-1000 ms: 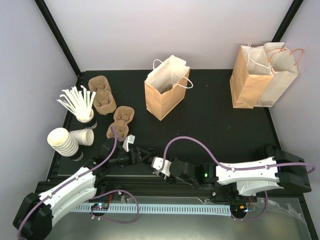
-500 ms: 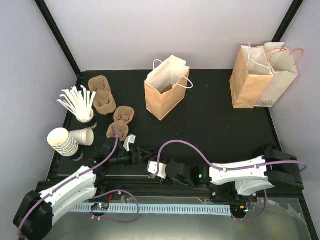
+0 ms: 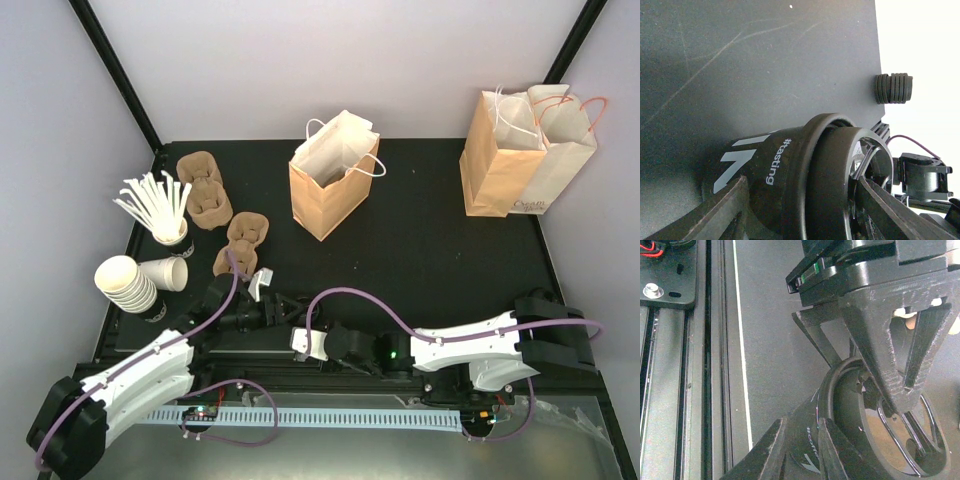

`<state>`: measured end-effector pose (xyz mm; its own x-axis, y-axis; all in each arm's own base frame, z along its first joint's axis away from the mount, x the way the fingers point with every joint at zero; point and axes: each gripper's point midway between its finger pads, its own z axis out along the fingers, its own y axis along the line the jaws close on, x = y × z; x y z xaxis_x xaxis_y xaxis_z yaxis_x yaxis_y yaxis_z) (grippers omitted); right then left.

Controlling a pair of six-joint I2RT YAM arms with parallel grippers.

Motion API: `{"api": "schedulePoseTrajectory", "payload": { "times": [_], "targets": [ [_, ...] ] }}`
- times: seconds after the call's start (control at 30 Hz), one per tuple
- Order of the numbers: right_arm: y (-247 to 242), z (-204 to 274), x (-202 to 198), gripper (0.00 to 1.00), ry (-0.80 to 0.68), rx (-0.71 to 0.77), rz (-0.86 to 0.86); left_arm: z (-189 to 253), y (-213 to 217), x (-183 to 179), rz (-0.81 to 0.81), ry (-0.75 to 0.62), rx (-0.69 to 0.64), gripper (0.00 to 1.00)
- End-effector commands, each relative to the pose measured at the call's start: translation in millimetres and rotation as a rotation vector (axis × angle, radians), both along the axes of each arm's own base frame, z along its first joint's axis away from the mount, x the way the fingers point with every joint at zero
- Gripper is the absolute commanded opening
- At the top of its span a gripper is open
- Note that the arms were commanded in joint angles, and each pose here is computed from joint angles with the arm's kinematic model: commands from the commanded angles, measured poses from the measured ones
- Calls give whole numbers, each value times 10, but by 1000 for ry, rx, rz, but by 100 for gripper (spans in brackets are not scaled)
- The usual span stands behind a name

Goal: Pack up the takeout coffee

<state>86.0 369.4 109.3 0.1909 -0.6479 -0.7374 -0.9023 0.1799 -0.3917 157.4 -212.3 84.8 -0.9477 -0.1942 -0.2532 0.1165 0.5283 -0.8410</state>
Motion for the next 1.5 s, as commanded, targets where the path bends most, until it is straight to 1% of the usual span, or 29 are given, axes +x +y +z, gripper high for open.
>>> {"api": "schedulePoseTrajectory", "payload": {
  "times": [0.0,0.3,0.4,0.57,0.73,0.9,1.13,1.23,1.47],
  "targets": [
    [8,149,134,21,-68,42,-58,-495,189,-284,-17,175,158,59],
    [-72,194,192,22,-96,45,-89,-503,191,-276,-25,177,177,58],
    [-85,275,188,25,-100,70,-86,-505,189,-281,-30,179,180,58],
    [-113,98,185,24,-94,12,-84,-494,185,-271,-30,174,181,58],
    [-136,76,141,24,-55,32,-81,-497,181,-275,-37,178,188,58],
    [-158,56,212,24,-77,11,-121,-498,176,-275,-39,178,191,58],
    [-173,269,270,24,-87,67,-159,-494,173,-270,-44,176,201,58],
    [-180,245,297,24,-98,39,-161,-493,170,-269,-44,175,202,58],
    [-169,-20,289,25,-95,-64,-145,-499,168,-272,-48,176,211,57]
  ]
}}
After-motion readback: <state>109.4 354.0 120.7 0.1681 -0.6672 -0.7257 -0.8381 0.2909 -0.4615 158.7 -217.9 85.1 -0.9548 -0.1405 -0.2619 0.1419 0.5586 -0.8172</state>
